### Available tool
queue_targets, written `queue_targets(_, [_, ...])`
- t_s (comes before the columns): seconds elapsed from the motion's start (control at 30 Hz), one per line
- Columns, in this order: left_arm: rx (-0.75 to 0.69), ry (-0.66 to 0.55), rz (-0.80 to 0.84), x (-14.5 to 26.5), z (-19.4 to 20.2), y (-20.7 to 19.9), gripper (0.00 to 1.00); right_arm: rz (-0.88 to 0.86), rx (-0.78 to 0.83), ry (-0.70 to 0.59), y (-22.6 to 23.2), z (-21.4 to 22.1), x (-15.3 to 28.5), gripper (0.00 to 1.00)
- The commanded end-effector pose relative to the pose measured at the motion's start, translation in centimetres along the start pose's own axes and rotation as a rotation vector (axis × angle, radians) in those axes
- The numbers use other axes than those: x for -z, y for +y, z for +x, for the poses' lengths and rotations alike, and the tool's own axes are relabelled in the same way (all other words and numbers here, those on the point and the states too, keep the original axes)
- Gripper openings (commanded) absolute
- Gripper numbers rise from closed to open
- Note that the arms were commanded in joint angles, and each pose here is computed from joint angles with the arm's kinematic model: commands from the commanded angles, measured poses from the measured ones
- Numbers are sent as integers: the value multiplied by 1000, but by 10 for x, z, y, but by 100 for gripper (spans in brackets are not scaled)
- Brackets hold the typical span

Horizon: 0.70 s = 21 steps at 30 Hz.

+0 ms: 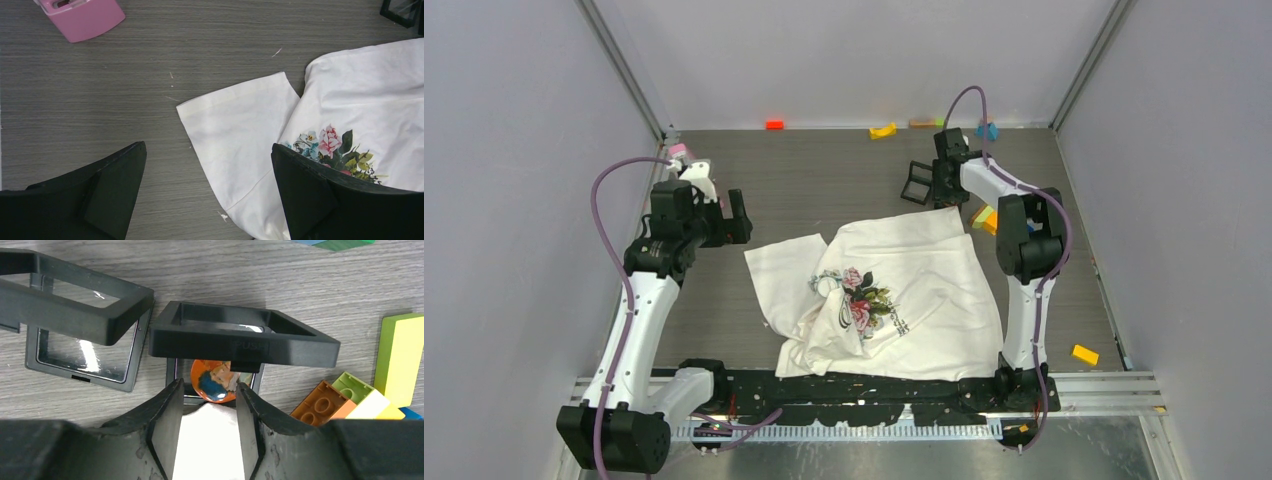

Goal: Pin the brooch onto the clothing

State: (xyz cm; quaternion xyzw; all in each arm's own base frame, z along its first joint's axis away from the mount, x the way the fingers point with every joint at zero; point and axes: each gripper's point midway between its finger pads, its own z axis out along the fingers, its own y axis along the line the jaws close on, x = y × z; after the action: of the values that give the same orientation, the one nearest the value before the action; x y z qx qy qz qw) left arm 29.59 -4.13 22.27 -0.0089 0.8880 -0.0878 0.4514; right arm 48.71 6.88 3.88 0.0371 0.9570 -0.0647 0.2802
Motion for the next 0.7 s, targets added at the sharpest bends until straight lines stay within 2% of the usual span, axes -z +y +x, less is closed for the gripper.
queue_targets(0.0, [-8, -49, -2, 3, -11, 1, 100, -30, -11, -49, 2, -22, 3, 50])
queue_targets(0.23, [-7, -46, -3, 3, -10, 1, 100, -28, -13, -30, 0, -17, -7, 56])
queue_targets(0.4, [-7, -46, 0, 2, -10, 0, 100, -36, -25, -12, -2, -11, -14, 57])
queue_targets(0.47, [-6, -44, -1, 2, -10, 1, 100, -45, -29, -11, -1, -10, -15, 56])
queue_targets(0.67, [-4, -41, 3, 2, -9, 0, 100, -44, -31, -14, -1, -11, -15, 41])
